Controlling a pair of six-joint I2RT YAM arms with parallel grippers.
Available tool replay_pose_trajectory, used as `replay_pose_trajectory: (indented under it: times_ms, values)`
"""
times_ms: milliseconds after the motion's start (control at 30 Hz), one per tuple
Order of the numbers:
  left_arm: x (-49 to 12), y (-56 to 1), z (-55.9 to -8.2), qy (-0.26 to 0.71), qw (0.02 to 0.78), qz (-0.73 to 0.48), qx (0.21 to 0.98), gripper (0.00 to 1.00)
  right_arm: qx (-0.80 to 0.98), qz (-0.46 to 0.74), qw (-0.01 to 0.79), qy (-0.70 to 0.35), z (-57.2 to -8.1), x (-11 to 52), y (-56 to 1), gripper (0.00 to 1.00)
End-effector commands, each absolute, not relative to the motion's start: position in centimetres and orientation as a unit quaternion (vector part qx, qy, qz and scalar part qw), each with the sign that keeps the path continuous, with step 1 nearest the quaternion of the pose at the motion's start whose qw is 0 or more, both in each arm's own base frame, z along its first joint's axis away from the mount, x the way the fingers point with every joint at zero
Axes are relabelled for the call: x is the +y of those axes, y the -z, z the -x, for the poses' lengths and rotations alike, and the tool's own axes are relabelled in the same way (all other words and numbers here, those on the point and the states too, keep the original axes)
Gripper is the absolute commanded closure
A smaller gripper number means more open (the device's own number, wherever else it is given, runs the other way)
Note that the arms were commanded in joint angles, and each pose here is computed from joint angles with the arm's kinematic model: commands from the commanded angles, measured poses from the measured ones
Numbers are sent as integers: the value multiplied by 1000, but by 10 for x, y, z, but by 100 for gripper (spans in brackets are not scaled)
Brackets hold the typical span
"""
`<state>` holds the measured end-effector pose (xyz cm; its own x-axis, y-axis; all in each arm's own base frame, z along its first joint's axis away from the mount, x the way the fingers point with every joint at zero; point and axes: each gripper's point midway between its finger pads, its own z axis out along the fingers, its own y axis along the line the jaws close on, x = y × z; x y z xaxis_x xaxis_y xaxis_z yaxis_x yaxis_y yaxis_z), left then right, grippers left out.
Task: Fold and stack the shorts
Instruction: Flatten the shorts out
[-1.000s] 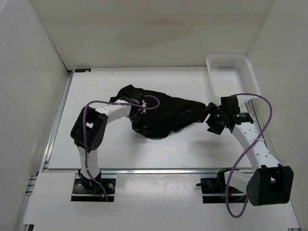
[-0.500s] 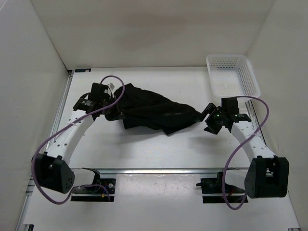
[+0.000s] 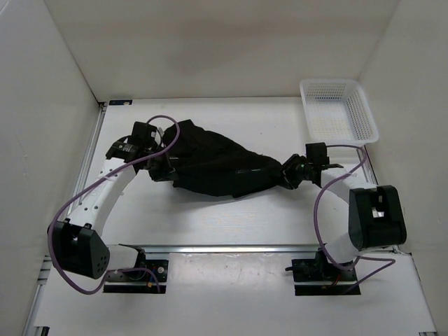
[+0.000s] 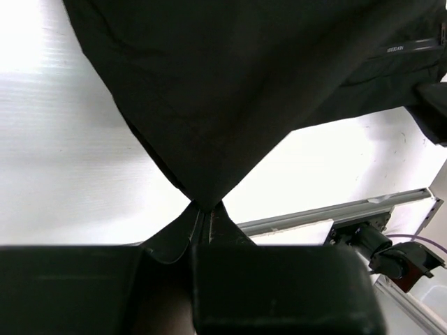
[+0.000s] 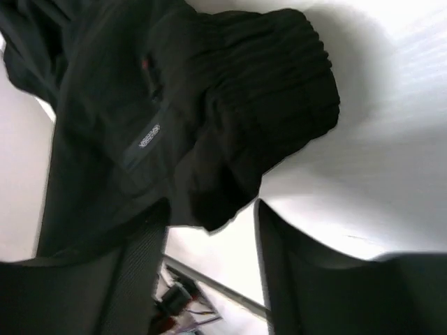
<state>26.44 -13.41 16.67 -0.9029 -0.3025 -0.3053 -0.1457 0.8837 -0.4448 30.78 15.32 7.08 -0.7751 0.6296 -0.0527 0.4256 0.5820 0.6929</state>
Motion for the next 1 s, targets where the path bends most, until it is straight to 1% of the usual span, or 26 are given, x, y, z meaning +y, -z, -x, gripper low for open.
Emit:
replay_pose_trajectory:
  times_ms: [0, 33, 67, 100, 133, 167, 233, 267, 300, 367, 400, 433, 500, 533, 567, 633, 667, 700, 733, 767, 800, 833, 867, 900, 933, 967]
  values:
    - [-127, -187, -270, 209, 212, 119, 947, 90, 865, -307, 154, -367, -328, 171, -70, 55]
    - [-122, -187, -272, 206, 215, 120, 947, 90, 869, -289, 171, -364, -342, 175, -80, 65]
    - [-117, -195, -278, 206, 229, 122, 943, 90, 875, -283, 177, -352, -349, 177, -82, 91]
    - [-113, -196, -281, 203, 228, 129, 943, 90, 888, -293, 172, -311, -352, 170, -71, 100]
    - [-111, -196, -287, 204, 227, 128, 944, 90, 893, -277, 187, -300, -360, 171, -77, 100]
    - [-103, -208, -300, 203, 245, 135, 938, 90, 888, -266, 219, -305, -386, 173, -101, 100]
    - [-95, -220, -321, 201, 263, 128, 935, 90, 888, -255, 245, -293, -408, 171, -127, 100]
    - [-84, -215, -335, 195, 251, 141, 938, 90, 888, -248, 265, -284, -424, 167, -140, 100]
    - [-78, -244, -354, 200, 286, 132, 928, 90, 872, -234, 306, -300, -450, 167, -189, 100]
    - [-70, -263, -371, 216, 291, 142, 921, 90, 860, -215, 345, -309, -475, 167, -228, 100]
    - [-58, -300, -387, 222, 340, 145, 902, 90, 853, -198, 360, -320, -483, 171, -251, 100]
    - [-51, -316, -392, 227, 357, 148, 894, 90, 837, -173, 401, -330, -492, 172, -302, 100]
    - [-38, -342, -406, 241, 387, 151, 877, 90, 828, -146, 426, -335, -495, 179, -334, 100]
    - [-35, -368, -408, 248, 414, 149, 863, 90, 823, -133, 437, -338, -494, 179, -346, 100]
    - [-35, -378, -409, 258, 422, 143, 857, 90, 816, -107, 455, -341, -483, 186, -367, 100]
    - [-30, -387, -406, 256, 428, 146, 854, 90, 816, -84, 466, -331, -470, 189, -372, 100]
    - [-31, -386, -403, 256, 428, 146, 855, 90, 809, -70, 482, -329, -449, 192, -387, 100]
    - [-32, -390, -393, 256, 432, 145, 853, 90, 831, -66, 462, -304, -439, 191, -355, 100]
    - [-31, -371, -387, 257, 409, 151, 863, 90, 838, -71, 462, -280, -429, 186, -343, 100]
    - [-32, -361, -379, 254, 399, 150, 868, 90, 833, -56, 475, -280, -404, 191, -351, 100]
    - [-35, -364, -365, 254, 407, 147, 865, 90, 841, -55, 470, -262, -391, 188, -336, 100]
    - [-35, -354, -356, 252, 399, 145, 870, 90, 871, -60, 431, -228, -372, 183, -282, 100]
    - [-37, -311, -343, 249, 353, 156, 888, 90, 867, -54, 438, -232, -345, 186, -283, 100]
    - [-39, -295, -332, 249, 338, 161, 893, 90, 875, -66, 432, -208, -332, 179, -262, 100]
    - [-40, -287, -311, 241, 338, 165, 895, 90, 883, -70, 416, -203, -315, 178, -242, 100]
    - [-43, -237, -287, 239, 276, 185, 912, 90, 901, -72, 378, -202, -277, 179, -200, 91]
